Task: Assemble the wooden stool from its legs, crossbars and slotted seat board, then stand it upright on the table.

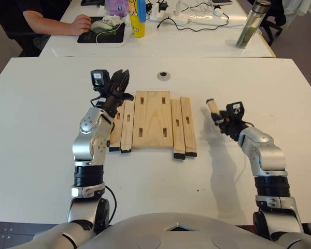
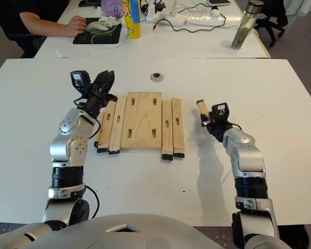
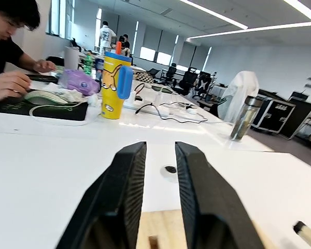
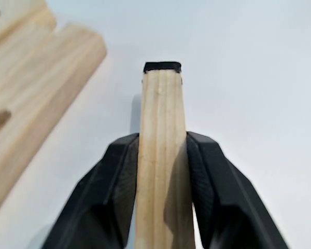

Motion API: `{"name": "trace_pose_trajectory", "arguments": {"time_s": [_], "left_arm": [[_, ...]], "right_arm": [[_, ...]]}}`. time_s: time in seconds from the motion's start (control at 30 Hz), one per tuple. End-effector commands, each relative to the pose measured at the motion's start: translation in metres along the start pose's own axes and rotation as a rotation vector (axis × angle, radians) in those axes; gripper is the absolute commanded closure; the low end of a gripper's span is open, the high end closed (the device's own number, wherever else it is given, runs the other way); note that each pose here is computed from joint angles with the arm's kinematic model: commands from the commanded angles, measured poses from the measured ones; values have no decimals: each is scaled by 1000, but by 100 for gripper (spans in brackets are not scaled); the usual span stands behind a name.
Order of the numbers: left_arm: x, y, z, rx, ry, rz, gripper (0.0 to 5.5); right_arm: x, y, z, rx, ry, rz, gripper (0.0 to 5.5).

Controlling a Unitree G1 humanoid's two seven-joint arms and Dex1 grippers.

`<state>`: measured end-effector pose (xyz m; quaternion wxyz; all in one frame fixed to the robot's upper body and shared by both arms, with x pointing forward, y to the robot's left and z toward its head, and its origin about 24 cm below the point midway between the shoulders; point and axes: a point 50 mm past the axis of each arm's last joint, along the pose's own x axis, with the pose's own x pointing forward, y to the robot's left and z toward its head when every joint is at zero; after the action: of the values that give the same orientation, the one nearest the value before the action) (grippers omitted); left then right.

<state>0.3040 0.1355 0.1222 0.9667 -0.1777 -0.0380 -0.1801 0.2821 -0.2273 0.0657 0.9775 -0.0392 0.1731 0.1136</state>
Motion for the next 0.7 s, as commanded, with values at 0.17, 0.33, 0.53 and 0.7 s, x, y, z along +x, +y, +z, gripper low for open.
{"name": "trace_pose_trajectory", "arguments": {"time_s": [0.17, 0.33, 0.53, 0.7], "left_arm": [[15, -21, 28, -288, 2, -208, 344], [14, -25, 27, -425, 52, -270, 269], [14, -37, 23, -519, 143, -366, 215], [11, -43, 17, -514, 220, -403, 215]], "right_arm": [[-1, 25, 69, 6, -398, 179, 420], [-1, 36, 72, 7, -429, 248, 420], [1, 49, 75, -71, -436, 344, 420], [-3, 60, 69, -138, -434, 430, 420]]}}
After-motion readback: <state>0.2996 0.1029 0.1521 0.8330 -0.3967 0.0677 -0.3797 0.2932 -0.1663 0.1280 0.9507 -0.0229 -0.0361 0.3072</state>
